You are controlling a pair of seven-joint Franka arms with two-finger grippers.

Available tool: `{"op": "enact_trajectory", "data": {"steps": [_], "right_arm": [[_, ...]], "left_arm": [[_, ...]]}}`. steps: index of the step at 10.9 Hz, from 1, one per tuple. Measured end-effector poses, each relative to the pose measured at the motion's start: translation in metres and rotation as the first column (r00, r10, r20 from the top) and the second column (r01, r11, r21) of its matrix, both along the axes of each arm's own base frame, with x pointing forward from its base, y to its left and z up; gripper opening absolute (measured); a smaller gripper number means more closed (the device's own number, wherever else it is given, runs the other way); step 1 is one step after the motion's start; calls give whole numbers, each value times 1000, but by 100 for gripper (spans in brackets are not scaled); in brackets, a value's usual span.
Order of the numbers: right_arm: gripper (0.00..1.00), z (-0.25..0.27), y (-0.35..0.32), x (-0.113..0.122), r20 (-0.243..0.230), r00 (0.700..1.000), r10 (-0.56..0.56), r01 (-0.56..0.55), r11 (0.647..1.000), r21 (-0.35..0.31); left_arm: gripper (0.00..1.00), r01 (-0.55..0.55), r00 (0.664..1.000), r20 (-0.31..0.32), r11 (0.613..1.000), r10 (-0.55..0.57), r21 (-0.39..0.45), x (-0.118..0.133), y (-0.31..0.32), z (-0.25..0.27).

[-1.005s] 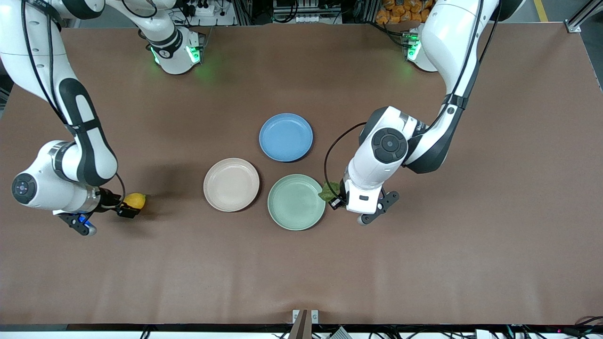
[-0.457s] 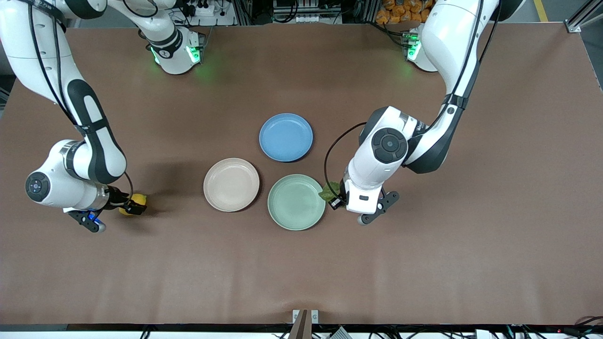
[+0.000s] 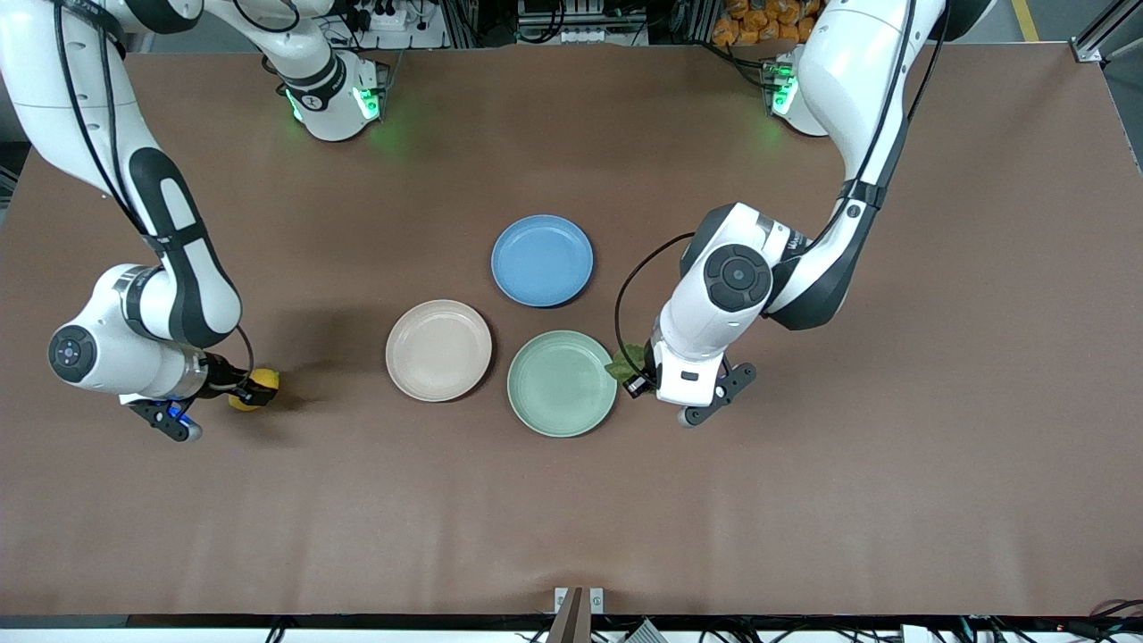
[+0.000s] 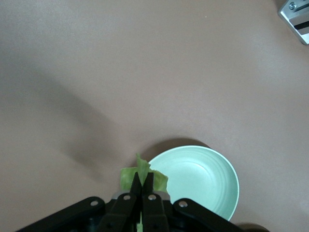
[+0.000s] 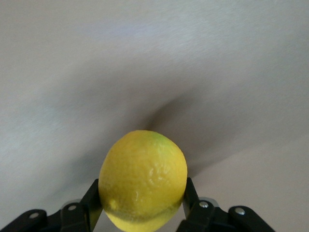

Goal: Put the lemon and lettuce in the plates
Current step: 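Grasp the yellow lemon with the right gripper and lift it, then carry the lemon onto the beige plate while the left gripper releases lettuce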

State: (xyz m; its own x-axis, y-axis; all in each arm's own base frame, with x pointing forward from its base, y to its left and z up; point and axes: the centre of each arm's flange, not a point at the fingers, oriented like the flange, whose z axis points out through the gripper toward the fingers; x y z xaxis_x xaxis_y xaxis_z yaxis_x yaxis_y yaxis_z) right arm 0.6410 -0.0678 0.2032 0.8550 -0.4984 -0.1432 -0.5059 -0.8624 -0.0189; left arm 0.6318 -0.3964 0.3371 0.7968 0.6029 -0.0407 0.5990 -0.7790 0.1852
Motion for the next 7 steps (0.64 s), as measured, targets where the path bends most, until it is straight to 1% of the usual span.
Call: {"op": "enact_trajectory", "data": {"steps": [1, 2, 3, 4, 5, 7], "right_arm": [[70, 7, 14, 1, -8, 1000, 11, -11, 1000, 3], [70, 16, 32, 2, -14, 1000, -8, 8, 1000, 0], [70, 24, 55, 4, -16, 999, -39, 39, 999, -6], [70, 29, 79, 5, -16, 997, -80, 80, 997, -15], [70, 32, 105, 5, -16, 993, -113, 113, 993, -23], [70, 37, 159, 3, -13, 983, -186, 185, 982, -39]], "left_arm": [[2, 0, 1000, 0, 1000, 0, 0, 0, 0, 0], [2, -1, 1000, 3, 1000, 1, -6, 0, -1, 0], [2, 7, 1000, 17, 999, -6, -33, -4, -13, 2], [2, 23, 1000, 21, 999, -22, -42, -11, -25, 0], [2, 34, 999, 19, 999, -33, -41, -16, -32, -2], [2, 38, 999, 9, 999, -38, -36, -18, -35, -11]]}}
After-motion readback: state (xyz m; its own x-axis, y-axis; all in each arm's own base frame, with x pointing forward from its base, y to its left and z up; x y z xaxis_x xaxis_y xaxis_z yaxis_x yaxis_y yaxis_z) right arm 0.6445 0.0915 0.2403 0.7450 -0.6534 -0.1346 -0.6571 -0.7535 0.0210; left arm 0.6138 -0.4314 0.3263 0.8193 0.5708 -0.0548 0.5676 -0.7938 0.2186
